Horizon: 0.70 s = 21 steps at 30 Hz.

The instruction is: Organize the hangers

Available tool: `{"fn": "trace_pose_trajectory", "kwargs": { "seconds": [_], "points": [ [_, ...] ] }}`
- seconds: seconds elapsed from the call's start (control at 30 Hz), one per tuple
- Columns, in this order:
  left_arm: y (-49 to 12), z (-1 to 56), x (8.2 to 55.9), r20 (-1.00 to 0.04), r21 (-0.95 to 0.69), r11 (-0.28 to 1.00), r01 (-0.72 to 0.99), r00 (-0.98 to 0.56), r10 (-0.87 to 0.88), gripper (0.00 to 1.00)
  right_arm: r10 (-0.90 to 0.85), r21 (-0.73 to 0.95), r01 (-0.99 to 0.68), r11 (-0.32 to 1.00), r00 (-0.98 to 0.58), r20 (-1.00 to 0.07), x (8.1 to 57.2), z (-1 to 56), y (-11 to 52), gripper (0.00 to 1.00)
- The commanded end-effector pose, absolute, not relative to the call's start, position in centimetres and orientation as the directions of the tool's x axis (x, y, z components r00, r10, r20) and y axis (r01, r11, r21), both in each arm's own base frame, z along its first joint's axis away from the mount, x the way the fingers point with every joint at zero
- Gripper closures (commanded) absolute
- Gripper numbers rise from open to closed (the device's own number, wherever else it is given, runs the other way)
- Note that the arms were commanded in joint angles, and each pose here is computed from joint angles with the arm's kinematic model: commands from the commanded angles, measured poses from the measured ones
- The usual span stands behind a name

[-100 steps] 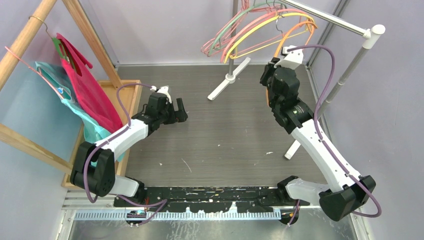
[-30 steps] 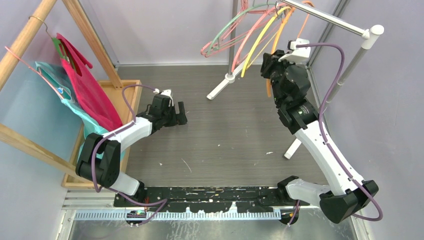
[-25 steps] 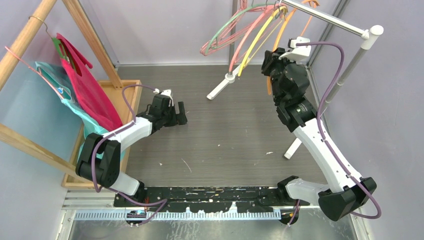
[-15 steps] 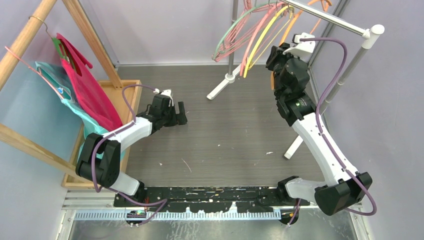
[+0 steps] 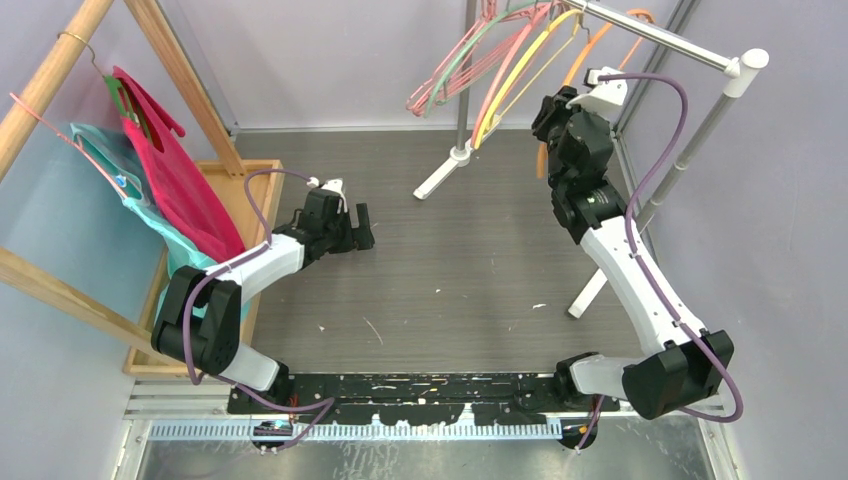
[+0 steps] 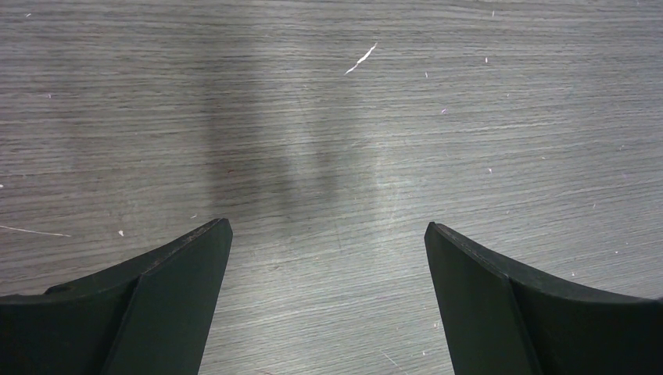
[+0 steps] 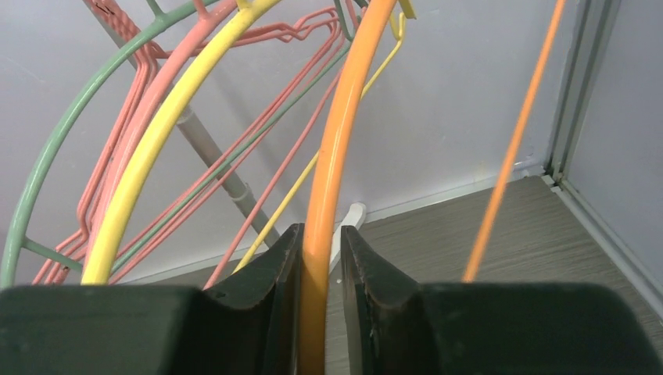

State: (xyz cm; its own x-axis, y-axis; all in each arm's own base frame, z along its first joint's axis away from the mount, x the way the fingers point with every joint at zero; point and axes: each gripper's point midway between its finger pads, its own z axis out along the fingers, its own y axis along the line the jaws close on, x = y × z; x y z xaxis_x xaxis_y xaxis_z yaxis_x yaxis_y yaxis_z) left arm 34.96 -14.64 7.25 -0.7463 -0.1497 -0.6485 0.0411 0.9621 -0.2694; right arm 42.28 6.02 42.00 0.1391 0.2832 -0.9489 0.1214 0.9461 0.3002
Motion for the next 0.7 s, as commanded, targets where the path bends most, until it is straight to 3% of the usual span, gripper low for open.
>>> {"fn": "trace_pose_trajectory", "kwargs": {
  "seconds": [0.0, 0.07, 0.17, 0.43, 0.67],
  "points": [
    [-14.9, 9.2, 36.4, -0.699, -0.276, 0.959, 0.061, -0.698, -0.156, 0.02, 0.333, 0.355, 0.077, 0.932, 0.204, -0.92, 41.3, 43.8, 6.1, 0.57],
    [-14.9, 9.2, 36.4, -0.699, -0.275, 0.96, 0.061, -0.698, -0.156, 0.02, 0.345, 0.367, 0.08, 0.927, 0.208, -0.915, 40.7, 43.7, 5.9, 0.24],
    [-14.8, 9.1, 36.3, -0.697, -0.271, 0.961, 0.057, -0.7, -0.155, 0.02, 0.345, 0.366, 0.086, 0.927, 0.191, -0.919, 40.3, 43.2, 5.8, 0.01],
    [-13.9, 8.1, 36.3, -0.686, -0.233, 0.972, 0.019, -0.712, -0.15, 0.02, 0.296, 0.314, 0.128, 0.941, 0.144, -0.944, 37.4, 41.2, 6.7, 0.0],
    [-13.9, 7.3, 36.2, -0.669, -0.229, 0.973, 0.009, -0.728, -0.151, 0.02, 0.243, 0.243, 0.148, 0.959, 0.021, -0.97, 33.1, 34.6, 9.8, 0.0]
  ]
}}
